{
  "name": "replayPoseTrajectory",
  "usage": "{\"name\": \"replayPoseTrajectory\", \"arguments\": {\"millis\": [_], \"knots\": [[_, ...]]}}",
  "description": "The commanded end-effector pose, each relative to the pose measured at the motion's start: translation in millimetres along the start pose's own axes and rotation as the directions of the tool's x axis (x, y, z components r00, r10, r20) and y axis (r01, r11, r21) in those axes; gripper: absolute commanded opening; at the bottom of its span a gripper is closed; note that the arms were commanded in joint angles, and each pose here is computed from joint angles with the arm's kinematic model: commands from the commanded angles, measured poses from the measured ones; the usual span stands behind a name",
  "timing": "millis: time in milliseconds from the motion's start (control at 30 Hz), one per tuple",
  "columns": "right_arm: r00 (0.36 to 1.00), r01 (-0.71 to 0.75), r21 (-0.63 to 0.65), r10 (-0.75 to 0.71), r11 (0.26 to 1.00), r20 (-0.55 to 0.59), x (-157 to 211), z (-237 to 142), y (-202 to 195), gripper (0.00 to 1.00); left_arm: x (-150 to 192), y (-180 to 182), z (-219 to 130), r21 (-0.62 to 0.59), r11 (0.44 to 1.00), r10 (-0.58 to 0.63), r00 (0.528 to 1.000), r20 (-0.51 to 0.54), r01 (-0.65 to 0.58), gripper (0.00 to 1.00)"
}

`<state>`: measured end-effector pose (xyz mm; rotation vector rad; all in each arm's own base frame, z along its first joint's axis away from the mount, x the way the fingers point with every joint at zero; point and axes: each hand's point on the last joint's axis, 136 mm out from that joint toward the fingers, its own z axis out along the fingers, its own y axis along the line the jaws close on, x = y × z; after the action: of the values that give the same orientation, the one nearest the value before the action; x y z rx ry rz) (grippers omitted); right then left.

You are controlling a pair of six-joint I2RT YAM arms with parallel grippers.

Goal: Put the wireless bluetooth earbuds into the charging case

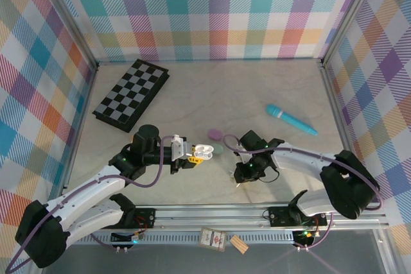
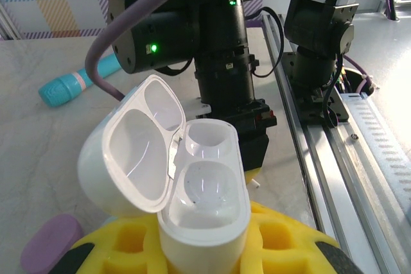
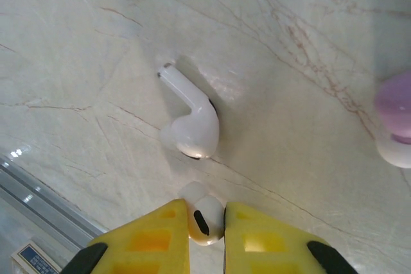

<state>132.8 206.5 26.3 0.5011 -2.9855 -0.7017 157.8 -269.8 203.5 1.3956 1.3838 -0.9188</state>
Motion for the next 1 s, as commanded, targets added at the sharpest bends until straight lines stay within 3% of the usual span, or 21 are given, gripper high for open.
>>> {"name": "replayPoseTrajectory", "arguments": {"millis": [0,267,533,767,967], "knots": [[0.996,0.048,0.021,-0.05,0.999,0.07,-10.4,-11.5,3.3,0.16,-6.1,-3.9,0.3,0.028,0.999,0.029,0.999,0.027,-0.03,0.05],[0.944,0.134,0.111,-0.161,0.985,0.288,-42.0,-47.7,5.9,0.16,-3.3,1.4,5.4,0.027,0.999,-0.022,1.0,0.017,0.021,0.05],[0.752,0.347,0.214,-0.407,0.913,0.519,-81.7,-108.9,39.9,0.15,0.7,9.1,13.6,0.031,0.995,-0.09,0.996,-0.005,0.09,0.05],[0.546,0.523,0.337,-0.612,0.783,0.573,-97.5,-154.0,84.1,0.15,1.9,17.2,20.2,0.039,0.983,-0.176,0.984,-0.013,0.177,0.05],[0.435,0.646,0.373,-0.723,0.666,0.536,-92.8,-162.2,113.8,0.15,5.2,21.3,24.7,0.048,0.972,-0.227,0.973,-0.034,0.228,0.05]]}}
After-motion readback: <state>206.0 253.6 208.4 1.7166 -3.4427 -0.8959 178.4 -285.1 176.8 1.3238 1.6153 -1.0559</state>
